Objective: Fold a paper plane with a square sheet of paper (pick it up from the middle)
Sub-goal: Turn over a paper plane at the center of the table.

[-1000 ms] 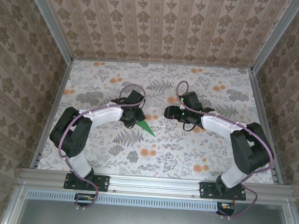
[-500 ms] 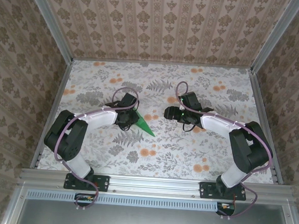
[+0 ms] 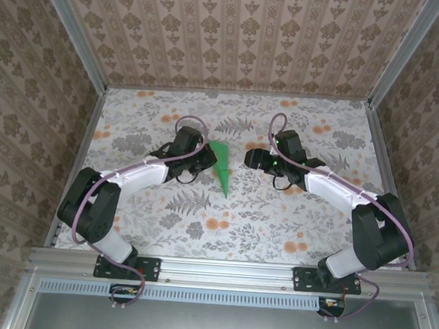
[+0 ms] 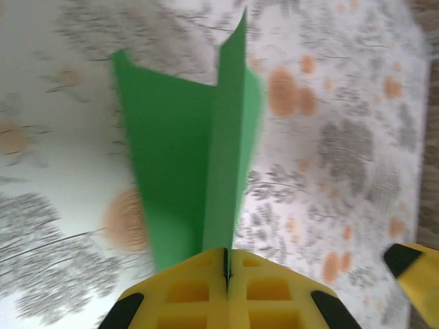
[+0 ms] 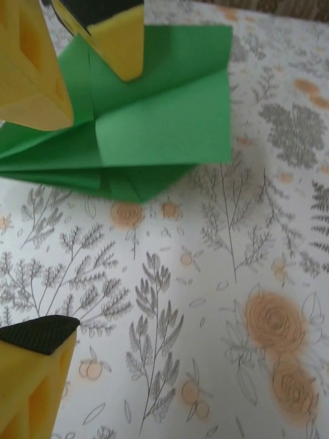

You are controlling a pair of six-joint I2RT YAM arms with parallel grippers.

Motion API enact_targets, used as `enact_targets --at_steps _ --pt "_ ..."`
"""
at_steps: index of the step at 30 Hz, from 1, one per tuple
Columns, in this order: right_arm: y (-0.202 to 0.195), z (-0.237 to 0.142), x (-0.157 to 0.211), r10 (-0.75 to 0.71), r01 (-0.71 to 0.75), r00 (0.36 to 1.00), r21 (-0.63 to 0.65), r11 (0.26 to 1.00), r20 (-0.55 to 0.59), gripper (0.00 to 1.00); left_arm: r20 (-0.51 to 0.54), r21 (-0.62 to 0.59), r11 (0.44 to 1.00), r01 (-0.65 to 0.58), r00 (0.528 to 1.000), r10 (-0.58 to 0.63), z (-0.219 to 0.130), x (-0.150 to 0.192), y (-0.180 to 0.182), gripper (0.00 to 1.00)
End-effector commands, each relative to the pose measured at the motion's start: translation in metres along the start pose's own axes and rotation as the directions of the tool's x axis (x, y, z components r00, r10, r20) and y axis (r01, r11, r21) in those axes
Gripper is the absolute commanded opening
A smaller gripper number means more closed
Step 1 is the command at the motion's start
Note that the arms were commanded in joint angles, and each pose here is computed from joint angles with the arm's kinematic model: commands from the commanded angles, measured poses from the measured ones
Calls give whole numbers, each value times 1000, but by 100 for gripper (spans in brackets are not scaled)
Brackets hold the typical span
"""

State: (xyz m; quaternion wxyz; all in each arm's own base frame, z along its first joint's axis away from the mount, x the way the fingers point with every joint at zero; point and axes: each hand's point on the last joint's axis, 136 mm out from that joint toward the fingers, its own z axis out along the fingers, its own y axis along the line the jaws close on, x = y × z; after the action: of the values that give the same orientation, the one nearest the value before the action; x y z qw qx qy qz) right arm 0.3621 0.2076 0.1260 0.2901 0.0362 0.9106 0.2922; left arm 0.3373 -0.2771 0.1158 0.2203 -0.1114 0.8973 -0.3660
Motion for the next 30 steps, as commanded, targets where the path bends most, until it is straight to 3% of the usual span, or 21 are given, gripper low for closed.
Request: enact_targets --at_steps 1,4,10,18,30 --pt "17 1 14 -32 28 998 -85 996 -45 73 -53 172 984 -43 997 53 11 9 -24 0" --pt "26 6 25 -78 71 994 -94 993 -78 72 -71 182 983 -29 997 43 18 14 -15 0" --pt "26 24 47 -121 117 982 -41 992 -144 68 -104 86 996 14 995 -5 29 29 32 0" --pt "40 40 76 -203 205 952 -15 979 -227 61 -115 -57 998 33 993 -40 18 37 70 0" --pt "57 59 98 -298 314 902 1 949 -312 51 -124 -82 996 41 991 -51 19 40 78 0"
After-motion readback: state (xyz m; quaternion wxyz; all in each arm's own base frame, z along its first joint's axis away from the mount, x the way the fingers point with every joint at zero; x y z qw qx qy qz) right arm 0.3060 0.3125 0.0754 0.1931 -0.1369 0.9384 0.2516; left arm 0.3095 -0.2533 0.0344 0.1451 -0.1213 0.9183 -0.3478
